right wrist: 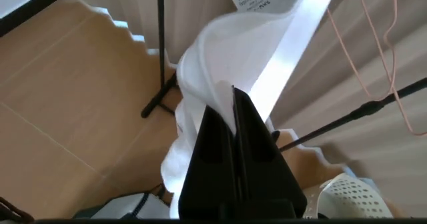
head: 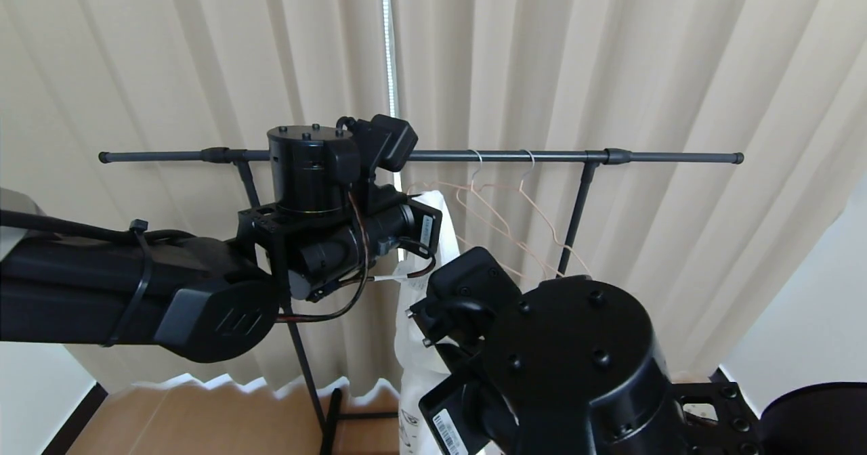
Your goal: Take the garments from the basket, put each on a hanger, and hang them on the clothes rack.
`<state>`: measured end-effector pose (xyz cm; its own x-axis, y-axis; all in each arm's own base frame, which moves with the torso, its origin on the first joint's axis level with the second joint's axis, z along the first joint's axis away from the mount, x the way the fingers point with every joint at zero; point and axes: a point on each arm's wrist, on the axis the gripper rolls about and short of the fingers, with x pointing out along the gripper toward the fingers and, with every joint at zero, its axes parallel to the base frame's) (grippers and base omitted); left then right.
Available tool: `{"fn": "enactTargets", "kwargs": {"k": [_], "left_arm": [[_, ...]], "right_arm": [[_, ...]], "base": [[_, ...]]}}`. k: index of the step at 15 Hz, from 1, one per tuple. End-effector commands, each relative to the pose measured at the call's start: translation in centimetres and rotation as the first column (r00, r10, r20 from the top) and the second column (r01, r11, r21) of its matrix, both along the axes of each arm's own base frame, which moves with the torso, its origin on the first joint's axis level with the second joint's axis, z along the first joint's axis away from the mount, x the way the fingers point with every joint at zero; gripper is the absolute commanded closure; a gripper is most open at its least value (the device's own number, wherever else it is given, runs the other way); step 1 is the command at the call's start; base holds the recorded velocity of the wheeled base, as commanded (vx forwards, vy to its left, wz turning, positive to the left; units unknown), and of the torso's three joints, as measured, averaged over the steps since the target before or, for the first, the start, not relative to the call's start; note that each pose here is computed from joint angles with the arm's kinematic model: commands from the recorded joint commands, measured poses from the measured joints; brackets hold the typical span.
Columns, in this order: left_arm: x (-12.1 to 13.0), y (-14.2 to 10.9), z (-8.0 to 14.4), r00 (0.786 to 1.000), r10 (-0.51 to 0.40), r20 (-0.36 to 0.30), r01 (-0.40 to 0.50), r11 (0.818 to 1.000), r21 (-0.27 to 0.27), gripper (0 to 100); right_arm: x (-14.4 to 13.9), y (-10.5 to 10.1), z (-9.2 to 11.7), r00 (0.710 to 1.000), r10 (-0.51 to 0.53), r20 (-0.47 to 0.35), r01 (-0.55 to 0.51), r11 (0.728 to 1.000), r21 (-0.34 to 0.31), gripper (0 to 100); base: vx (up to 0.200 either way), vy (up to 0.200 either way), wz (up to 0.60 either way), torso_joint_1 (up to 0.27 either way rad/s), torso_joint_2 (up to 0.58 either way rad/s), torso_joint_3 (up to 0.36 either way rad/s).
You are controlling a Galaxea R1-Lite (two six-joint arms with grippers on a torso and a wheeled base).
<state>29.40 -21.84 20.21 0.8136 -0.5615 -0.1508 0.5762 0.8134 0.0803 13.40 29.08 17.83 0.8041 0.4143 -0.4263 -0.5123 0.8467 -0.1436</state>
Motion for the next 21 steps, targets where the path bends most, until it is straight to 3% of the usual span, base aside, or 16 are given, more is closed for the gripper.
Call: {"fn": "enactTargets", "kwargs": {"k": [1, 3, 5, 7, 8, 11, 12, 13, 14, 17, 21], "left_arm": [[0.0, 0.2, -0.1, 1.000, 0.006, -0.004, -0.006, 1.000, 0.003, 100], [-0.2, 0.4, 0.0, 1.000, 0.014, -0.004, -0.014, 1.000, 0.003, 100], [-1.5, 2.9, 1.4, 0.995, 0.096, -0.031, -0.095, 0.995, 0.038, 100], [-3.1, 5.1, 1.8, 0.984, 0.156, -0.086, -0.148, 0.984, 0.096, 100], [-3.7, 5.7, 1.8, 0.981, 0.166, -0.104, -0.154, 0.981, 0.114, 100], [-8.0, 8.3, 1.3, 0.952, 0.189, -0.242, -0.128, 0.961, 0.246, 100], [-8.0, 8.3, 1.3, 0.952, 0.189, -0.242, -0.128, 0.961, 0.246, 100], [-10.6, 8.6, 0.7, 0.938, 0.156, -0.311, -0.058, 0.951, 0.303, 100], [-11.7, 8.6, 0.3, 0.929, 0.143, -0.341, -0.033, 0.951, 0.307, 100], [-13.5, 7.7, -1.7, 0.903, 0.104, -0.417, 0.036, 0.949, 0.314, 100], [-15.6, 4.8, -3.8, 0.847, 0.038, -0.531, 0.134, 0.950, 0.281, 100]], "right_arm": [[0.3, 0.3, -0.5, 1.000, -0.004, -0.005, 0.004, 1.000, -0.018, 100], [0.6, -0.2, -0.5, 1.000, -0.023, -0.012, 0.022, 0.999, -0.042, 100], [2.6, -3.3, -0.5, 0.995, -0.094, -0.021, 0.088, 0.979, -0.182, 100], [4.7, -5.0, -0.9, 0.988, -0.156, -0.002, 0.150, 0.955, -0.257, 100], [5.1, -5.1, -1.0, 0.984, -0.178, 0.005, 0.173, 0.949, -0.262, 100], [7.7, -4.7, -1.0, 0.968, -0.251, 0.025, 0.250, 0.939, -0.238, 100], [7.7, -4.7, -1.0, 0.968, -0.251, 0.025, 0.250, 0.939, -0.238, 100], [9.4, -3.6, -1.9, 0.959, -0.281, 0.042, 0.284, 0.940, -0.187, 100], [10.4, -2.9, -2.4, 0.952, -0.299, 0.062, 0.305, 0.942, -0.141, 100], [11.8, -1.3, -2.9, 0.942, -0.324, 0.092, 0.326, 0.945, -0.007, 100], [11.7, 0.4, -2.5, 0.939, -0.331, 0.094, 0.316, 0.937, 0.147, 100]], "base": [[0.000, 0.000, 0.00, 0.000, 0.00, 0.000], [0.000, 0.000, 0.00, 0.000, 0.00, 0.000], [0.000, 0.000, 0.00, 0.000, 0.00, 0.000], [0.000, 0.000, 0.00, 0.000, 0.00, 0.000], [0.000, 0.000, 0.00, 0.000, 0.00, 0.000], [0.000, 0.000, 0.00, 0.000, 0.00, 0.000], [0.000, 0.000, 0.00, 0.000, 0.00, 0.000], [0.000, 0.000, 0.00, 0.000, 0.00, 0.000], [0.000, 0.000, 0.00, 0.000, 0.00, 0.000], [0.000, 0.000, 0.00, 0.000, 0.00, 0.000], [0.000, 0.000, 0.00, 0.000, 0.00, 0.000]]}}
